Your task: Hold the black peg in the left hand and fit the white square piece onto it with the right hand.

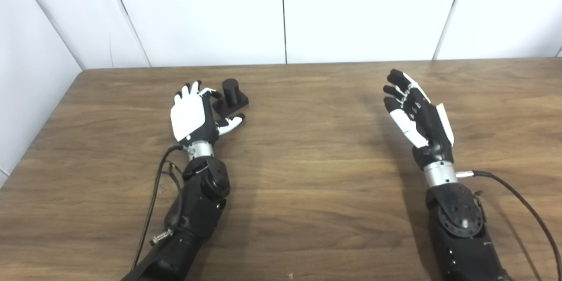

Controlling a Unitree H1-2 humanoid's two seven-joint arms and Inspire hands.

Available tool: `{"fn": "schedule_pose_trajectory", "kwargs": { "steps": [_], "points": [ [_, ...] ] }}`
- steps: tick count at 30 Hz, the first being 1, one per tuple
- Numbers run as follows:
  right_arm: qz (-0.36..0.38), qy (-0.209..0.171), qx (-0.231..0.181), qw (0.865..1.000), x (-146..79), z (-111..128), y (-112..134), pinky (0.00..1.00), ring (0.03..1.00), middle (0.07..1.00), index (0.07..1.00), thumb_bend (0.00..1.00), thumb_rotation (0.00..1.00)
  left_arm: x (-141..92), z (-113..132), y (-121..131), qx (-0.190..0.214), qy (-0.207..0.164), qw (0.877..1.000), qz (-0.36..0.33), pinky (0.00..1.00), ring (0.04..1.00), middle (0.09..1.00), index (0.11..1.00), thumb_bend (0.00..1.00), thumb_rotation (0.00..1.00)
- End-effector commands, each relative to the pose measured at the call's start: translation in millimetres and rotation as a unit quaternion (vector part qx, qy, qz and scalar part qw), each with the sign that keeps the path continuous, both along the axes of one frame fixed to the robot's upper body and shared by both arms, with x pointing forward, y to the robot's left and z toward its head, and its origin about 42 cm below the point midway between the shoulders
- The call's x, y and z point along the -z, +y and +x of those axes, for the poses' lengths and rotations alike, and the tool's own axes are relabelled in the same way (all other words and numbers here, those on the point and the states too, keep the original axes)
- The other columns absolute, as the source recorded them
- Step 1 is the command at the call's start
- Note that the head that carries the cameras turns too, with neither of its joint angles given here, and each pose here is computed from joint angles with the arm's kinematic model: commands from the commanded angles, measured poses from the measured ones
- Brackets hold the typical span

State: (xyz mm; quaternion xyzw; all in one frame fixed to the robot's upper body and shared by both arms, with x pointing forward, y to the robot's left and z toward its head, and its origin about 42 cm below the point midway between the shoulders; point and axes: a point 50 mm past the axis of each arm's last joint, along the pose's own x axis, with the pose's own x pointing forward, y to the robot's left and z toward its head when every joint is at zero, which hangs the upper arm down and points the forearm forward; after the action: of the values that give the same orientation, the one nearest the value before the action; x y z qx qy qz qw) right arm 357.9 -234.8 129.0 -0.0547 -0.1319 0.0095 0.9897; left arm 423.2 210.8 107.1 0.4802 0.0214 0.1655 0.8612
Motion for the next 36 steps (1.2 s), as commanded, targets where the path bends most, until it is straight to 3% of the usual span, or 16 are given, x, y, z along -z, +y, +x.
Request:
{"fn": "schedule_pose_trajectory", "kwargs": {
  "steps": [1, 29, 33, 35, 36],
  "points": [
    [-0.003, 0.055, 0.012, 0.998, 34, -19, -14, 0.79, 0.837, 0.876, 0.862, 0.63, 0.62, 6, -4, 5, -0.004, -0.004, 1.0, 0.013, 1.0, 0.995, 0.948, 0.648, 0.82, 0.32],
    [-0.007, 0.051, 0.015, 0.999, 32, -22, -18, 0.78, 0.832, 0.874, 0.86, 0.64, 0.65, 5, 17, 35, -0.029, 0.038, 0.998, 0.042, 1.0, 0.985, 0.936, 0.618, 0.76, 0.36],
    [-0.007, 0.049, 0.015, 0.999, 33, -23, -18, 0.78, 0.832, 0.874, 0.862, 0.62, 0.65, 5, 17, 35, -0.026, 0.041, 0.998, 0.035, 1.0, 0.979, 0.918, 0.561, 0.76, 0.28],
    [-0.005, 0.051, 0.016, 0.999, 33, -23, -18, 0.77, 0.83, 0.873, 0.861, 0.62, 0.66, 6, 17, 35, -0.023, 0.04, 0.998, 0.032, 1.0, 0.974, 0.905, 0.505, 0.58, 0.13],
    [-0.003, 0.051, 0.017, 0.999, 33, -24, -17, 0.77, 0.829, 0.872, 0.86, 0.63, 0.66, 7, 17, 34, -0.022, 0.038, 0.999, 0.031, 1.0, 0.968, 0.896, 0.495, 0.55, 0.1]
  ]
}}
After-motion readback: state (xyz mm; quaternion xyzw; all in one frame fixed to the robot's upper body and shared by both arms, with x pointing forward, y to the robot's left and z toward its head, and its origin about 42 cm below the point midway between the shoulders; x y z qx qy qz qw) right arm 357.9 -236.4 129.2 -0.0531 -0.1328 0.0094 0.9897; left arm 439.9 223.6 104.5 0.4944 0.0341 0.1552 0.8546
